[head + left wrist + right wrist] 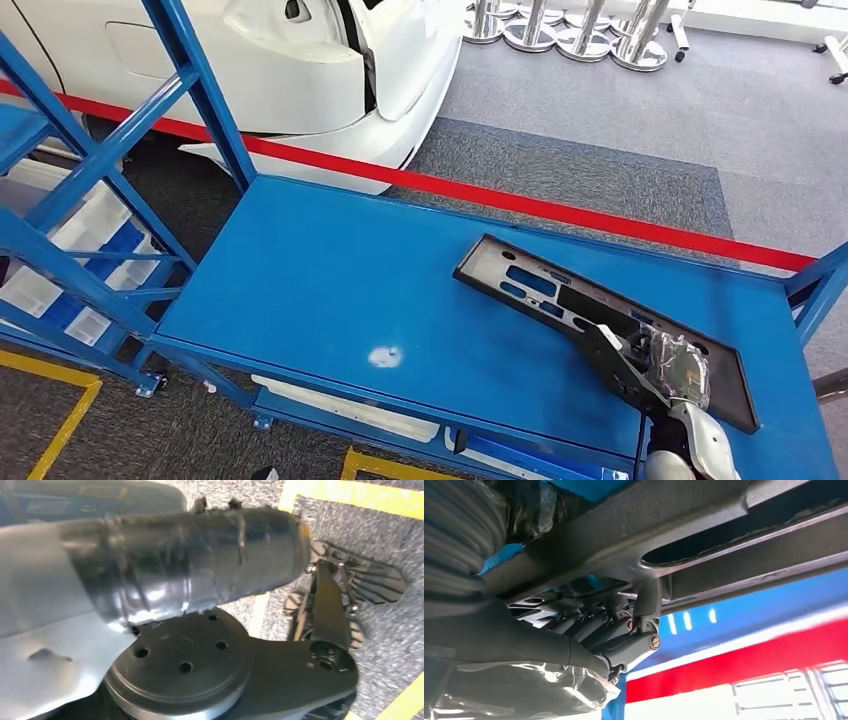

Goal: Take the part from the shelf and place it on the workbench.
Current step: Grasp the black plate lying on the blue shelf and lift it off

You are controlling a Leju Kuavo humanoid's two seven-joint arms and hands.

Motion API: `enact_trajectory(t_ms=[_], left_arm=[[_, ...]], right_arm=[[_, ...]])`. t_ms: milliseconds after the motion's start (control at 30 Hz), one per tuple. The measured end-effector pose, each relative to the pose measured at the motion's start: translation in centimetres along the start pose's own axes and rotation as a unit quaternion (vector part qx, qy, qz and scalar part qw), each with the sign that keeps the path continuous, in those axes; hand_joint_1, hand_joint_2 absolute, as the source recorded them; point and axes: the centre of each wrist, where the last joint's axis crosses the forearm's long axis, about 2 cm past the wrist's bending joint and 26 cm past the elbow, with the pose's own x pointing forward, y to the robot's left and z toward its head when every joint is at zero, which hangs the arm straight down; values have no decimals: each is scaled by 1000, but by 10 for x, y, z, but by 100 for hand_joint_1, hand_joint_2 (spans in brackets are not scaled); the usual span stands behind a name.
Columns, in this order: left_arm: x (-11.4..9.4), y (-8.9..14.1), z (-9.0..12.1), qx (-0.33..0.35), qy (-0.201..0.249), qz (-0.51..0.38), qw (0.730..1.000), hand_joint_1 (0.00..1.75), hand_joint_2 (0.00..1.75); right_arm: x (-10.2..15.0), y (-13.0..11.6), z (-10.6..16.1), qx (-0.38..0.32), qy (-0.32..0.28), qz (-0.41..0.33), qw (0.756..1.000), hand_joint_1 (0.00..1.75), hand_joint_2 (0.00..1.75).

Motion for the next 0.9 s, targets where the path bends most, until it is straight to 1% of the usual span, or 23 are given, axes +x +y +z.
enact_trajectory(t_ms=[100,200,267,433,467,600,733,900], left_arm=[[0,-1,0,0,-3,1,1000,0,0],[-1,-2,0,2,-7,3,1000,0,0],[0,-3,0,2,-9,5,1000,0,0],[0,-4,0,2,-11,8,1000,0,0],[-1,-3,0,2,-12,8,1000,0,0],[-1,-2,0,3,-14,6,1000,0,0],[-1,-1,0,4,-15,7,1000,0,0],[0,0,0,4,-17,3,1000,0,0]], right_arm=[[5,-3,2,-9,-41,-92,995,175,175],[17,-10,5,-22,-84,-183,979,175,175],[29,-15,8,-28,-104,-224,969,175,175],[47,-24,17,-37,-141,-275,950,175,175],[50,-26,19,-39,-155,-295,942,175,175],[73,-41,30,-47,-213,-391,894,175,175],[89,-54,40,-54,-247,-429,867,175,175],[100,-65,50,-61,-277,-460,841,175,175]])
